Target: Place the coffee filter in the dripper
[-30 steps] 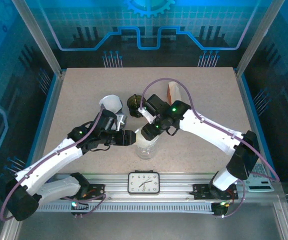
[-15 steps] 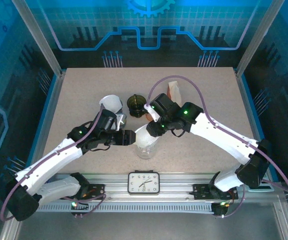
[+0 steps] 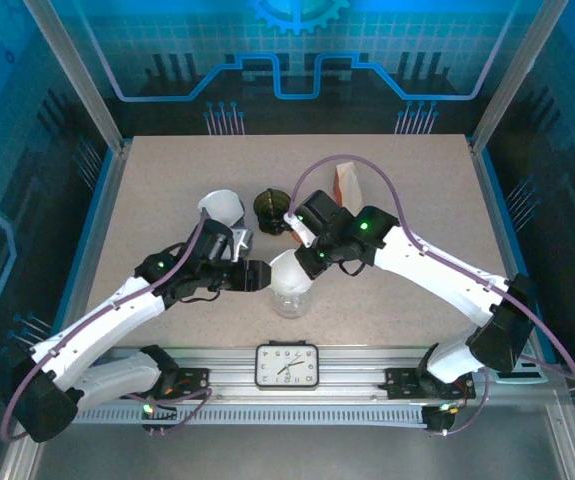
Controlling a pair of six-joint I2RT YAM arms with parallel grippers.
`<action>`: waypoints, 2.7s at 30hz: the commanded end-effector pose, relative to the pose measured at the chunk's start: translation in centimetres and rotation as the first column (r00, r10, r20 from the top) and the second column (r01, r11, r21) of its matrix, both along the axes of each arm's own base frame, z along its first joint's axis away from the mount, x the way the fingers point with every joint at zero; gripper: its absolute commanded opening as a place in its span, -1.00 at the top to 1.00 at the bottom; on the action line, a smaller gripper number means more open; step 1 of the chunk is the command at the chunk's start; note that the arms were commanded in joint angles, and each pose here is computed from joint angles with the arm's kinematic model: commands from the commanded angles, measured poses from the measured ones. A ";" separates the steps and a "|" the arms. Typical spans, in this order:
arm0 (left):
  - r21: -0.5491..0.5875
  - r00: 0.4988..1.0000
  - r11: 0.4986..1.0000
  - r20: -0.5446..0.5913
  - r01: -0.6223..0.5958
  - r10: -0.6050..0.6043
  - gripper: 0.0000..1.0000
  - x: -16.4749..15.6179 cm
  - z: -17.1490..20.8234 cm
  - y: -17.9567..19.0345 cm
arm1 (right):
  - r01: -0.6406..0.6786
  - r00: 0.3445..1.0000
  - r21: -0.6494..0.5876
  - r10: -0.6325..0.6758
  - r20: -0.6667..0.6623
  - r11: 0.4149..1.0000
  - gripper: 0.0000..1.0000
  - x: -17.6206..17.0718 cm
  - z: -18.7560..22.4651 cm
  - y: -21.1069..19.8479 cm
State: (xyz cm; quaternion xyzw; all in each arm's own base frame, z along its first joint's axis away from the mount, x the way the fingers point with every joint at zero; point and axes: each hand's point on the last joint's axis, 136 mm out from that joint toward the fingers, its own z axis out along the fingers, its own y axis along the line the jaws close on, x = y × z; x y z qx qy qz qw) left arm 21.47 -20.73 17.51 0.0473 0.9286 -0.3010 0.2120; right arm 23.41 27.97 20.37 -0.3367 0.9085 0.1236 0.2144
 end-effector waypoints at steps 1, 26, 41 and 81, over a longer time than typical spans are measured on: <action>-0.026 1.000 1.000 -0.008 -0.006 0.005 -0.27 -0.1 -0.2 0.0 | -0.009 1.000 -0.027 0.009 -0.014 1.000 0.89 -0.4 -0.9 0.1; -0.105 1.000 0.994 0.009 -0.009 0.011 -0.14 0.0 1.3 -0.4 | -0.004 1.000 -0.044 0.004 -0.006 0.999 0.92 -0.4 -0.9 -0.1; -0.051 0.999 0.999 -0.034 -0.018 0.016 0.02 -0.4 -0.8 0.3 | 0.014 1.000 -0.038 -0.014 0.019 0.999 0.52 -0.1 -0.4 -0.1; -0.117 0.999 0.992 -0.007 -0.039 0.038 -0.17 -0.1 0.3 -0.1 | -0.015 0.993 -0.181 -0.006 -0.116 0.983 -0.32 0.1 -8.6 1.0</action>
